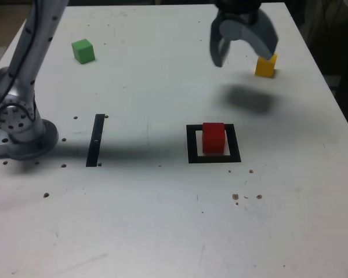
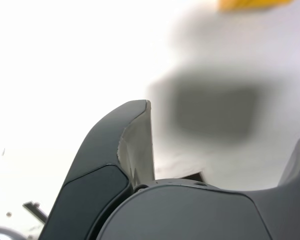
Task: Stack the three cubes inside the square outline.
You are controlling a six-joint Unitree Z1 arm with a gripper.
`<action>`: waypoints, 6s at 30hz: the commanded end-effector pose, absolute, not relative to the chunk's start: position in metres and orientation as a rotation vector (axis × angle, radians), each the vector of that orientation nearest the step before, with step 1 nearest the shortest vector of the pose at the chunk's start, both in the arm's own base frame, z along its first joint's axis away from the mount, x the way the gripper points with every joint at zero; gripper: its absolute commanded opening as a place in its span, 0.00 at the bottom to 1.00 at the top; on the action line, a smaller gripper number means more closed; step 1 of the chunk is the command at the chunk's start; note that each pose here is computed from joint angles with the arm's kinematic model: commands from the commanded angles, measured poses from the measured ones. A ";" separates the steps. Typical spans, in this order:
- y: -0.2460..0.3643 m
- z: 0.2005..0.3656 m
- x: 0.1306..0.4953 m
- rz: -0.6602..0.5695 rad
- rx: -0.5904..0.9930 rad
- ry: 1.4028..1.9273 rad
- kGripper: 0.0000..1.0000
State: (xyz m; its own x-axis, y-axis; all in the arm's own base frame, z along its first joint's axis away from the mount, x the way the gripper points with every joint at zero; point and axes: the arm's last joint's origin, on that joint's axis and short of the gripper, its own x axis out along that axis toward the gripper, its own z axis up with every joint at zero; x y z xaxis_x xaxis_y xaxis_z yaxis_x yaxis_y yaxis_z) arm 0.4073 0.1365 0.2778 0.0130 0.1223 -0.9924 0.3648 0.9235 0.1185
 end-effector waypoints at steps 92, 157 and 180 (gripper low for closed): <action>0.198 0.234 0.475 -0.122 0.417 1.615 0.32; -0.012 0.304 0.345 -0.014 0.152 1.543 0.32; -0.040 0.283 0.343 0.029 0.130 1.557 0.32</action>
State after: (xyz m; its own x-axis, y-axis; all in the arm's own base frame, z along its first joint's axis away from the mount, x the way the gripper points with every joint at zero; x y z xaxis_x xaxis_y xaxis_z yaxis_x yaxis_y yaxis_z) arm 0.3421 -0.0394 0.2853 0.0193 0.1023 -0.9946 0.0636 0.9926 0.1033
